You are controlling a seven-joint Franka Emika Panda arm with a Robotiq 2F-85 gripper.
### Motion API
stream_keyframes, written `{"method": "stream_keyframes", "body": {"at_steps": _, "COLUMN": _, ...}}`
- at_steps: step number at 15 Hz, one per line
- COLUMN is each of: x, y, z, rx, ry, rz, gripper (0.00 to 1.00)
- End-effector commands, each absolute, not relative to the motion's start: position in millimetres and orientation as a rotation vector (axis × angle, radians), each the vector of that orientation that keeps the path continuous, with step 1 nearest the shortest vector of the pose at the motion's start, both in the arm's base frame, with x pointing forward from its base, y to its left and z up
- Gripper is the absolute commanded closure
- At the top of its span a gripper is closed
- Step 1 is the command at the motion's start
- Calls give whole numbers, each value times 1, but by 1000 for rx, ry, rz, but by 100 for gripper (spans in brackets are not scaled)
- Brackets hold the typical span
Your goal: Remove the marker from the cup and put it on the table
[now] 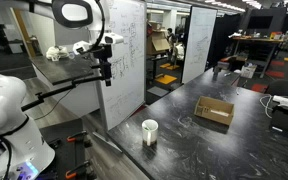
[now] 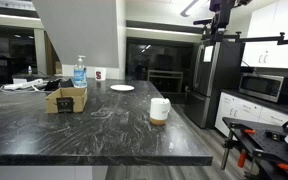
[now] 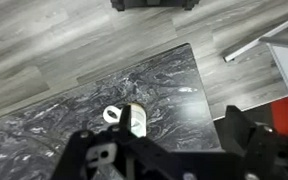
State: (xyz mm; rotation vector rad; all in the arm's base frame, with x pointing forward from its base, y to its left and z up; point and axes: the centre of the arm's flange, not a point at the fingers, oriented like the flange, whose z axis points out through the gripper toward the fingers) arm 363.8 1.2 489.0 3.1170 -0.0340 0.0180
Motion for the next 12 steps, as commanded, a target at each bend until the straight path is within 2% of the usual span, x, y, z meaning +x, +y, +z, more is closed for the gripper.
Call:
{"method": "stream_keyframes", "body": {"at_steps": 1, "x": 364, "y": 1, "z": 489, "rx": 3117, "ry": -34, "rz": 18, "gripper": 0}}
{"method": "stream_keyframes", "body": {"at_steps": 9, "x": 364, "y": 1, "z": 489, "rx": 3117, "ry": -34, "rz": 18, "gripper": 0}}
{"method": "stream_keyframes", "body": {"at_steps": 12, "x": 382, "y": -6, "z": 483, "rx": 3112, "ry": -30, "rz": 10, "gripper": 0}}
